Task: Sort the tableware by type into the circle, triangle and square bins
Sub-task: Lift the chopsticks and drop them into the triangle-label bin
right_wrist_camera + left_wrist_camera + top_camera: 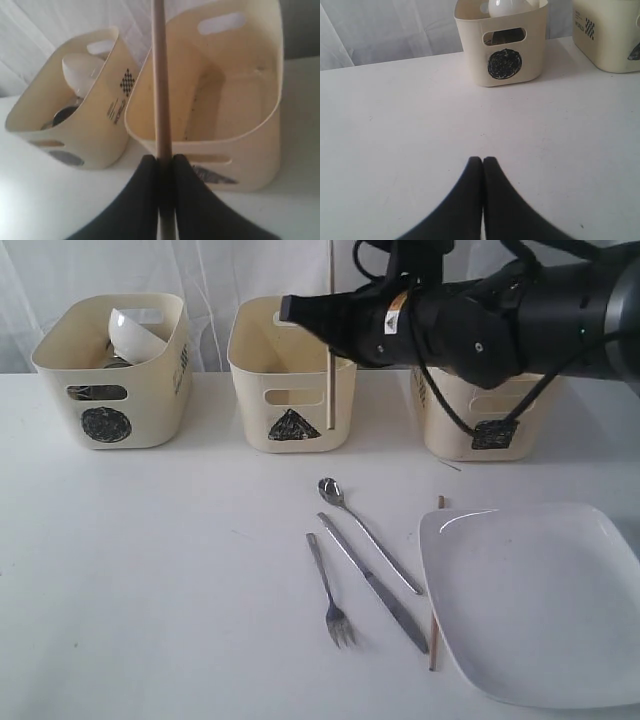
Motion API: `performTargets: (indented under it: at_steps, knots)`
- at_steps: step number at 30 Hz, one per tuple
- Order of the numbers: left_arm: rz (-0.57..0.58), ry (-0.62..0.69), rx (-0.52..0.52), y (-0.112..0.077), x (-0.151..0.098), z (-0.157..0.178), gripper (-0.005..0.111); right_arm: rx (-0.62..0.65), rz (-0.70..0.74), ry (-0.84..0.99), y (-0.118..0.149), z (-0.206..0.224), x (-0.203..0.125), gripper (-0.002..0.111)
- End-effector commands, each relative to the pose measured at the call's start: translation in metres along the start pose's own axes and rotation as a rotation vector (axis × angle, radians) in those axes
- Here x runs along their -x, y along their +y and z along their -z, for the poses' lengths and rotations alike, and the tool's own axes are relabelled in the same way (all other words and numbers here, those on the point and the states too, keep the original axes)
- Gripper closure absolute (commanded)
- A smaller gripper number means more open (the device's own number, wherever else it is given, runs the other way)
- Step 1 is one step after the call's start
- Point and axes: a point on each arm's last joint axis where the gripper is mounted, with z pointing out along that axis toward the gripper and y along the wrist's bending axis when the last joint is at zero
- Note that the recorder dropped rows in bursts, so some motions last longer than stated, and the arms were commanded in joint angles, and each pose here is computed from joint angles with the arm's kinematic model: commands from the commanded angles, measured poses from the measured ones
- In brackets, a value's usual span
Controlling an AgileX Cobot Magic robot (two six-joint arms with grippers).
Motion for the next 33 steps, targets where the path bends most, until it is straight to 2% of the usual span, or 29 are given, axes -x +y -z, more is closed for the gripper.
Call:
performTargets:
  at_steps: [1, 7, 12, 15, 17, 22, 23, 24, 28, 29, 31, 33]
  knots:
    - [0.002, -0.002, 0.004, 0.000, -0.001, 0.000, 0.107, 0.009, 0.094, -0.129, -0.019, -0.017, 0.023, 0.108]
    - [0.002, -0.002, 0.004, 0.000, -0.001, 0.000, 0.107, -0.007, 0.086, -0.208, -0.039, -0.072, 0.045, 0.108]
    - [0.002, -0.002, 0.004, 0.000, -0.001, 0.000, 0.107, 0.018, 0.091, -0.269, -0.041, -0.114, 0.051, 0.108]
    - [0.002, -0.002, 0.004, 0.000, -0.001, 0.000, 0.107, 0.006, 0.099, -0.255, -0.047, -0.134, 0.044, 0.107]
    - [0.002, -0.002, 0.004, 0.000, -0.001, 0.000, 0.107, 0.004, 0.140, -0.258, -0.048, -0.141, 0.042, 0.099]
    - [0.002, -0.002, 0.004, 0.000, -0.001, 0.000, 0.107, -0.010, 0.141, -0.236, -0.049, -0.143, 0.040, 0.070]
    - [0.002, -0.002, 0.004, 0.000, -0.001, 0.000, 0.107, -0.036, 0.142, -0.198, -0.050, -0.140, 0.041, 0.061]
    - [0.002, -0.002, 0.004, 0.000, -0.001, 0.000, 0.107, -0.049, 0.143, -0.180, -0.049, -0.138, 0.042, 0.060]
    - [0.002, -0.002, 0.004, 0.000, -0.001, 0.000, 0.107, -0.151, 0.276, -0.002, -0.034, -0.102, 0.055, 0.063]
    - [0.002, -0.002, 0.004, 0.000, -0.001, 0.000, 0.107, -0.189, 0.324, 0.106, -0.028, -0.083, 0.052, 0.066]
    - [0.002, -0.002, 0.004, 0.000, -0.001, 0.000, 0.107, -0.238, 0.424, 0.329, -0.021, -0.056, 0.033, 0.066]
    - [0.002, -0.002, 0.004, 0.000, -0.001, 0.000, 0.107, -0.224, 0.529, 0.571, -0.014, -0.035, 0.001, 0.066]
